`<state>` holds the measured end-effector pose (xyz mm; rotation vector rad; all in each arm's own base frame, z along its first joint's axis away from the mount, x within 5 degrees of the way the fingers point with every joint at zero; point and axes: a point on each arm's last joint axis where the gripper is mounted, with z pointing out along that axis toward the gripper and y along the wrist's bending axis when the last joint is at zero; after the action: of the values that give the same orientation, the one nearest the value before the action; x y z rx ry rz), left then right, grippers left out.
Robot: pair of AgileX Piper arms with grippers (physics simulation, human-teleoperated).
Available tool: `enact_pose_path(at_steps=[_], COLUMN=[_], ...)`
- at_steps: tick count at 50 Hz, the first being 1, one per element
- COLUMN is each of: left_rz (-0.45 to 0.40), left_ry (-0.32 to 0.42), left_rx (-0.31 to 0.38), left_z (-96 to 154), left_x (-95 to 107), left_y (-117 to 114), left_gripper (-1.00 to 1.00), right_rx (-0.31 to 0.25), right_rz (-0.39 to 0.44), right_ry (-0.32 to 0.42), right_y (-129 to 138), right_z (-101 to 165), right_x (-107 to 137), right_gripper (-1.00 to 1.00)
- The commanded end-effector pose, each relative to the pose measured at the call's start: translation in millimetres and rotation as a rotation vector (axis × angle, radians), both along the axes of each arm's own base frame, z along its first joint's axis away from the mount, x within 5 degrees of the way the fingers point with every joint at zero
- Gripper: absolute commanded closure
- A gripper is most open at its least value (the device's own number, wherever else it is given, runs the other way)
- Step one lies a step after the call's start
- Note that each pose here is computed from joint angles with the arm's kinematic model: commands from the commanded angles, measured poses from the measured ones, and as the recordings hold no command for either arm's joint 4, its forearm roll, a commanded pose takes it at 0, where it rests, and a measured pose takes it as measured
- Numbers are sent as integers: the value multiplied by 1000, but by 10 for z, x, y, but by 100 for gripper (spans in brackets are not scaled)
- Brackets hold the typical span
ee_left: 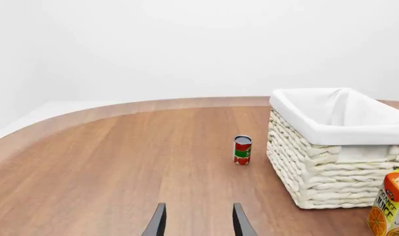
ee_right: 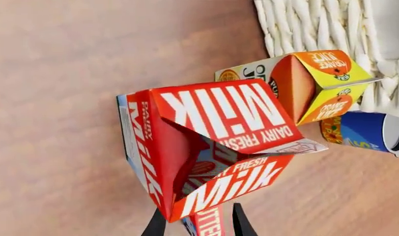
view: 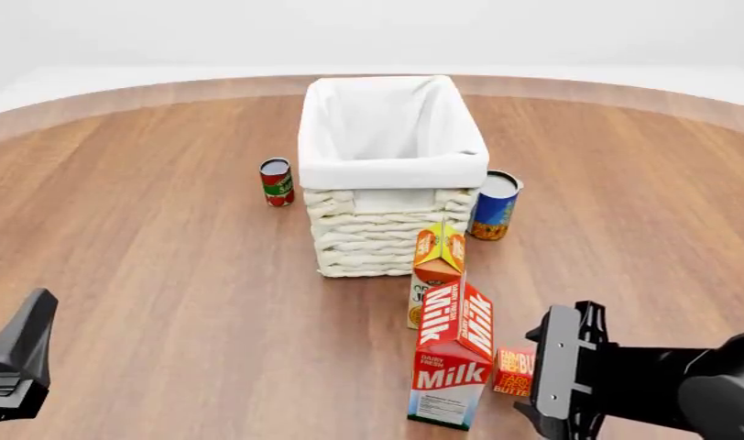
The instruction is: Pick up the butter and put it in the basket.
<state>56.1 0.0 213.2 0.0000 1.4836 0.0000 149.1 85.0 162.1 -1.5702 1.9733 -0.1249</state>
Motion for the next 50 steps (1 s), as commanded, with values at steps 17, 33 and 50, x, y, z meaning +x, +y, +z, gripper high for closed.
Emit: enact_pose_path(at_steps=[17,33,50], left_rz=[0,0,0], left_ry=[0,0,0], left_rx=[0,0,0], left_z=[0,0,0], left_x=[0,0,0], left_y=[0,0,0], left_gripper=[-100,-100,-100], right_rx=[20,3,32], right_rz=[-36,-56,-49], right_ry=[35,64,-57], right_y=[86,48,-51], right_z=[-430,-555,249], right_x=[102,106,81], right_gripper=[-100,100,100])
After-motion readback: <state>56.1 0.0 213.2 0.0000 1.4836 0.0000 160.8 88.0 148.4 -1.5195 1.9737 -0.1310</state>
